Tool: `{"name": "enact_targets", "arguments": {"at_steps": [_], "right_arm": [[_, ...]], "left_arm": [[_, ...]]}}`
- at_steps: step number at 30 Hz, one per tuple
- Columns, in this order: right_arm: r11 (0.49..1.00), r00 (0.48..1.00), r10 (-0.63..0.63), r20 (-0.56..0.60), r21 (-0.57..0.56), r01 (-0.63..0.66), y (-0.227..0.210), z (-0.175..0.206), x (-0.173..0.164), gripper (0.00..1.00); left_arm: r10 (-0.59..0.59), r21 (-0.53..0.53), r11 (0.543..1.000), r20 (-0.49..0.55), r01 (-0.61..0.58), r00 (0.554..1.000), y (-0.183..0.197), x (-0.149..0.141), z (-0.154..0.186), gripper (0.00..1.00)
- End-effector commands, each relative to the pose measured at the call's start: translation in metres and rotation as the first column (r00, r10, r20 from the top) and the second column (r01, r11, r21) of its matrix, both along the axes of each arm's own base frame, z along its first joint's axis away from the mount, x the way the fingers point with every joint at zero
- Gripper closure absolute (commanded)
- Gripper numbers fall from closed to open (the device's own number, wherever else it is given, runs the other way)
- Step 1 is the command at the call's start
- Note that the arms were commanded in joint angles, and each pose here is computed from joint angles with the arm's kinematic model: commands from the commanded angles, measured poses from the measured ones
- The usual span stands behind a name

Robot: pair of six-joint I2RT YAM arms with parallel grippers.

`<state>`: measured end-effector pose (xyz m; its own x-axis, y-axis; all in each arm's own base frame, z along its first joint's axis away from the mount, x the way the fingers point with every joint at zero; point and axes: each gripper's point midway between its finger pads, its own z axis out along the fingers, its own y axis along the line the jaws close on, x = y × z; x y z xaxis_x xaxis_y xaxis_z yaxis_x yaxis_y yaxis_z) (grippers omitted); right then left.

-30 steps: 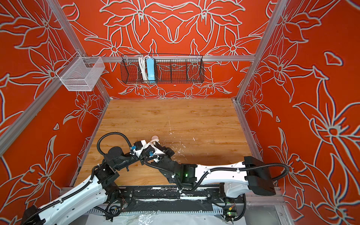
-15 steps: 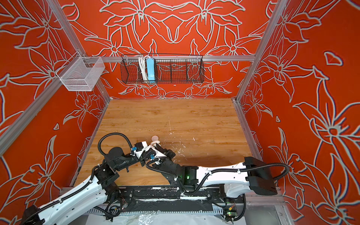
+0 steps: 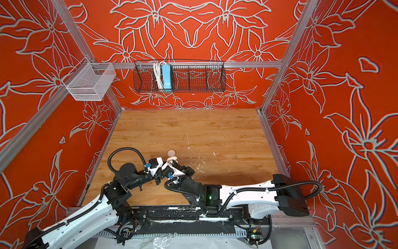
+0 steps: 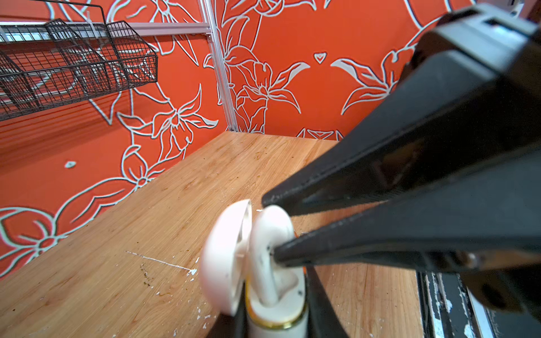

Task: Insert wireless bluetooth earbuds into charging case
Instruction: Insert the wireless bluetooth earbud into the charging case.

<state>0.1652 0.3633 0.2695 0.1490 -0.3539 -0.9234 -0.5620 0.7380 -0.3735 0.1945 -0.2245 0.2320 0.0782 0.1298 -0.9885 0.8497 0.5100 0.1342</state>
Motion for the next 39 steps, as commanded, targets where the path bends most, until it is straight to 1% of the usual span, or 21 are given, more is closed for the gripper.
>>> {"name": "enact_targets", "arguments": {"at_steps": [1, 6, 12, 20, 21, 23, 24, 27, 29, 32, 39], "right_arm": [[0.985, 0.985, 0.173, -0.013, -0.015, -0.173, 0.028, -0.008, -0.032, 1.00], [0.980, 0.980, 0.199, -0.003, -0.013, -0.199, 0.030, -0.007, -0.039, 1.00], [0.971, 0.972, 0.235, 0.009, -0.055, -0.234, 0.038, -0.014, -0.049, 1.00], [0.968, 0.972, 0.234, -0.033, -0.089, -0.236, 0.033, -0.029, -0.050, 1.00], [0.967, 0.971, 0.237, -0.037, -0.089, -0.239, 0.032, -0.029, -0.050, 0.95], [0.965, 0.968, 0.249, -0.038, -0.081, -0.251, 0.030, -0.027, -0.052, 0.77], [0.964, 0.967, 0.254, -0.038, -0.072, -0.256, 0.029, -0.024, -0.052, 0.70], [0.964, 0.966, 0.256, -0.032, -0.058, -0.258, 0.025, -0.018, -0.053, 0.61], [0.965, 0.966, 0.256, -0.028, -0.055, -0.257, 0.022, -0.015, -0.053, 0.58], [0.970, 0.971, 0.239, -0.017, -0.037, -0.239, 0.012, -0.005, -0.050, 0.57], [0.989, 0.989, 0.144, 0.011, 0.019, -0.145, -0.021, 0.024, -0.038, 0.57]], "left_arm": [[0.067, -0.041, 0.997, 0.046, -0.065, 0.997, 0.007, 0.010, 0.015, 1.00], [0.068, -0.040, 0.997, 0.047, -0.066, 0.997, 0.007, 0.011, 0.016, 1.00], [0.070, -0.037, 0.997, 0.040, -0.068, 0.997, 0.007, 0.012, 0.014, 1.00], [0.070, -0.041, 0.997, 0.045, -0.068, 0.997, 0.007, 0.011, 0.015, 1.00], [0.069, -0.041, 0.997, 0.044, -0.067, 0.997, 0.007, 0.011, 0.015, 1.00], [0.068, -0.040, 0.997, 0.044, -0.066, 0.997, 0.007, 0.011, 0.015, 1.00], [0.067, -0.040, 0.997, 0.045, -0.066, 0.997, 0.007, 0.011, 0.015, 1.00], [0.070, -0.040, 0.997, 0.046, -0.068, 0.997, 0.007, 0.011, 0.015, 1.00], [0.069, -0.042, 0.997, 0.048, -0.068, 0.996, 0.008, 0.010, 0.016, 1.00], [0.068, -0.040, 0.997, 0.047, -0.066, 0.997, 0.007, 0.010, 0.015, 1.00], [0.042, -0.041, 0.998, 0.061, -0.039, 0.997, 0.005, 0.006, 0.015, 1.00]]}}
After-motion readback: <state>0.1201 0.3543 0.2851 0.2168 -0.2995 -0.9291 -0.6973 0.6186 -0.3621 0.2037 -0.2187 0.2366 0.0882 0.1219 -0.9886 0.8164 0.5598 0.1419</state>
